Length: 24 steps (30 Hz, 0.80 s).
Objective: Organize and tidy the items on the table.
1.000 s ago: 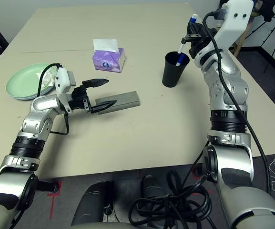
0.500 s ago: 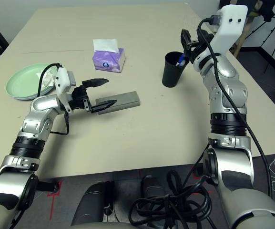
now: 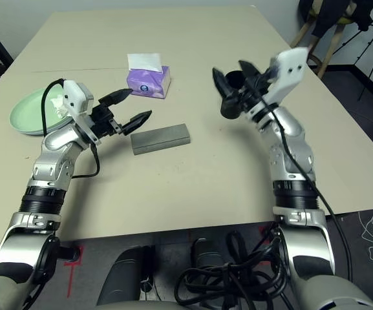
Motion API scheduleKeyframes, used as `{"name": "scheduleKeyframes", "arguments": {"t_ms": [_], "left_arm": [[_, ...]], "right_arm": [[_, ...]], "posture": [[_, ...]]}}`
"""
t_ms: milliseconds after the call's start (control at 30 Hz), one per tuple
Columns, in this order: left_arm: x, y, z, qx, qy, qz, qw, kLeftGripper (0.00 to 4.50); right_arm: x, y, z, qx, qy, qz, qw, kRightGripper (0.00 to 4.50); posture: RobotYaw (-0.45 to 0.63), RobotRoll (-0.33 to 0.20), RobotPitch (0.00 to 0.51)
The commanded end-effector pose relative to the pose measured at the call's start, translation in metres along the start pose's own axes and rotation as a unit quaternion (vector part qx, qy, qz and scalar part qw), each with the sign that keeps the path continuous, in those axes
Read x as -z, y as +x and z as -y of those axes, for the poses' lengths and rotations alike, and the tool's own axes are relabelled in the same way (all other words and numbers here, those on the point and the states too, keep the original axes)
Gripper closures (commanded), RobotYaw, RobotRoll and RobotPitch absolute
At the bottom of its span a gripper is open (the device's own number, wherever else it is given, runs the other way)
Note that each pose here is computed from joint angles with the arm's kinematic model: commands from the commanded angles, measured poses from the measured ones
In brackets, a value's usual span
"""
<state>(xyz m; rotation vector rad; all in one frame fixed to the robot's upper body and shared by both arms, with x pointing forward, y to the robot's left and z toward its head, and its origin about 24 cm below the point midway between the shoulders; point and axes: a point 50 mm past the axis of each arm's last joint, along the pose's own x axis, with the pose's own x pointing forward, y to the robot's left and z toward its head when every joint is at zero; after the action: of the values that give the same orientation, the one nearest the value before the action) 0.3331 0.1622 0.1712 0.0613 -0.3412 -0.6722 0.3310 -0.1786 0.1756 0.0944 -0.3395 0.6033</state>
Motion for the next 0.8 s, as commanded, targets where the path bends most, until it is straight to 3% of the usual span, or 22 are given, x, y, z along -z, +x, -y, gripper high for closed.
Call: {"name": "scheduleKeyframes", "arguments": {"t_ms": [33, 333, 500, 600, 800], "left_arm": [[0.000, -0.012, -0.004, -0.057, -0.003, -0.002, 0.998, 0.00], [0.004, -0.049, -0.029, -0.294, 0.024, 0.002, 0.956, 0.00], [0.007, -0.071, -0.028, -0.398, 0.042, 0.014, 0.916, 0.00], [0.011, -0.078, -0.027, -0.421, 0.033, 0.010, 0.907, 0.00], [0.015, -0.095, -0.030, -0.405, 0.033, 0.001, 0.914, 0.00]], "right_arm": [[0.010, -0.009, -0.001, 0.000, -0.001, -0.019, 1.000, 0.03], [0.029, -0.011, 0.004, 0.173, -0.021, -0.006, 0.985, 0.03], [0.040, -0.024, 0.004, 0.297, -0.053, 0.022, 0.953, 0.03], [0.044, -0.029, 0.004, 0.327, -0.064, 0.025, 0.942, 0.03], [0.050, -0.038, 0.005, 0.328, -0.080, 0.024, 0.941, 0.03]], "posture": [[0.06, 0.000, 0.101], [0.07, 0.000, 0.104], [0.09, 0.000, 0.106], [0.09, 0.000, 0.110], [0.08, 0.000, 0.110]]}}
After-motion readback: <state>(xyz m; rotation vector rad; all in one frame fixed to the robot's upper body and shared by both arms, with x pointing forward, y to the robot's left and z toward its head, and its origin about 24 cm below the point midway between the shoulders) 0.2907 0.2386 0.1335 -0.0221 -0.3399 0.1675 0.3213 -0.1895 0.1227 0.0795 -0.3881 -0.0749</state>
